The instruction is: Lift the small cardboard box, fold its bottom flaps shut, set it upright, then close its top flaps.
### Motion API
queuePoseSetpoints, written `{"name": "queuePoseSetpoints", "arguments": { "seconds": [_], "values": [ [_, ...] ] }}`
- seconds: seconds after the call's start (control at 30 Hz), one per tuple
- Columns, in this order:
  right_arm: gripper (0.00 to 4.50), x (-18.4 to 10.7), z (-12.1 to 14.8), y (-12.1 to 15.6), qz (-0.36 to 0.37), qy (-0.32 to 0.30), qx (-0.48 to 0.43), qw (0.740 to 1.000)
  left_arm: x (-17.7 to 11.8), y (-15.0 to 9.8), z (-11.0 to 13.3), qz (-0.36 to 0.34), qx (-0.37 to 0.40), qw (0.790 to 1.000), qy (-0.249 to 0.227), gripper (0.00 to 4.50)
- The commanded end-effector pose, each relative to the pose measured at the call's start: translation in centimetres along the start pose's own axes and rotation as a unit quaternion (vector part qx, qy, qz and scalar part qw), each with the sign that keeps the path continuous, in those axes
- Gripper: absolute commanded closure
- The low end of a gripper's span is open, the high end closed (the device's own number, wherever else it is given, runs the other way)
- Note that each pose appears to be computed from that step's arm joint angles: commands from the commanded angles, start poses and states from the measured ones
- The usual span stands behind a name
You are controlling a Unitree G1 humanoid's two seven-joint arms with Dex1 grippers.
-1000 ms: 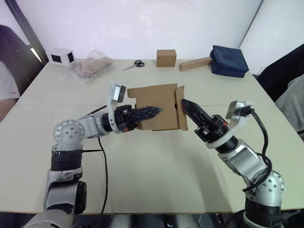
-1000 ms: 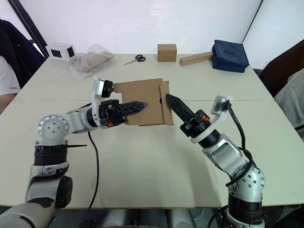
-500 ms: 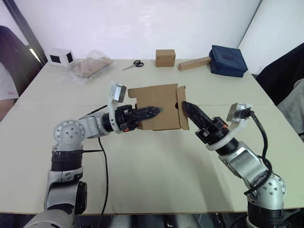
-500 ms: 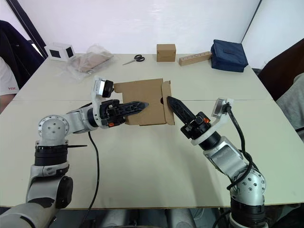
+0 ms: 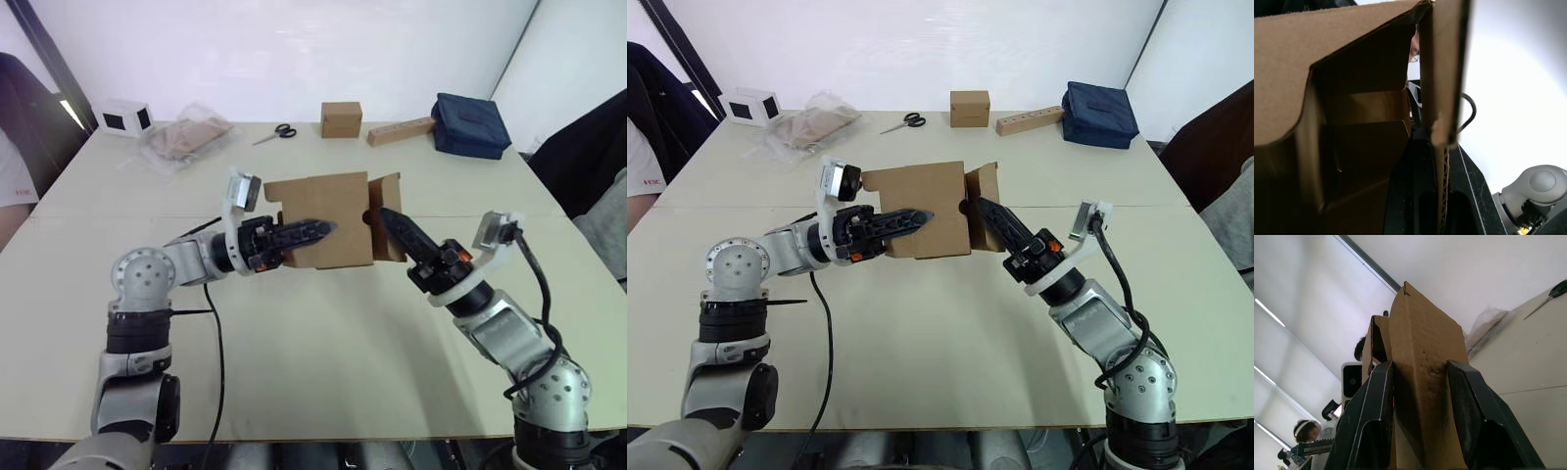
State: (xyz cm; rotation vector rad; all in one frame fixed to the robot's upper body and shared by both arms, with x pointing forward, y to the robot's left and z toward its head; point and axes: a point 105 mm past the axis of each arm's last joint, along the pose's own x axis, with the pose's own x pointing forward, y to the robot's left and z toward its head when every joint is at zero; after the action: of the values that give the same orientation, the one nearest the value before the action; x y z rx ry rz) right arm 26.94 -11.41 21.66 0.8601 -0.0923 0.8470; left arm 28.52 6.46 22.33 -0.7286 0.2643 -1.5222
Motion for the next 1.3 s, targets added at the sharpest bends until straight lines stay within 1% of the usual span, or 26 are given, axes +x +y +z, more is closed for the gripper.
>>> {"name": "queuePoseSetpoints", "arguments": {
  "seconds": [0.03,0.3,0.43,0.57,0.77,0.97,1.17,1.3],
  "values": [
    [2.81,0.6,0.4,2.3,0.040,-0.008,-0.010,0.999,0.4,-0.9,0.2,-0.017,0.021,1.000,0.000,4.50],
    [2.81,0.6,-0.1,2.9,0.046,-0.003,-0.010,0.999,0.6,-0.7,0.2,-0.014,0.022,1.000,-0.002,4.50],
    [2.81,0.5,-0.7,3.3,0.052,0.010,-0.018,0.998,0.7,-0.5,0.4,-0.009,0.019,1.000,-0.011,4.50],
    [2.81,0.5,-1.3,3.7,0.064,0.024,-0.022,0.997,0.8,-0.7,0.2,-0.014,0.018,1.000,-0.007,4.50],
    [2.81,0.4,-1.0,3.4,0.056,0.016,-0.025,0.998,0.8,-0.8,0.1,-0.016,0.017,1.000,-0.005,4.50],
    [2.81,0.9,-0.5,3.6,0.056,0.000,-0.015,0.998,0.9,-0.6,0.1,-0.012,0.017,1.000,-0.009,4.50],
    [2.81,1.6,-1.4,3.8,0.053,0.012,-0.024,0.998,1.3,-0.6,0.2,-0.013,0.012,1.000,-0.019,4.50],
    [2.81,2.1,-2.7,3.8,0.059,0.041,-0.060,0.996,1.9,-0.6,0.4,-0.017,0.000,0.999,-0.037,4.50]
  ]
}}
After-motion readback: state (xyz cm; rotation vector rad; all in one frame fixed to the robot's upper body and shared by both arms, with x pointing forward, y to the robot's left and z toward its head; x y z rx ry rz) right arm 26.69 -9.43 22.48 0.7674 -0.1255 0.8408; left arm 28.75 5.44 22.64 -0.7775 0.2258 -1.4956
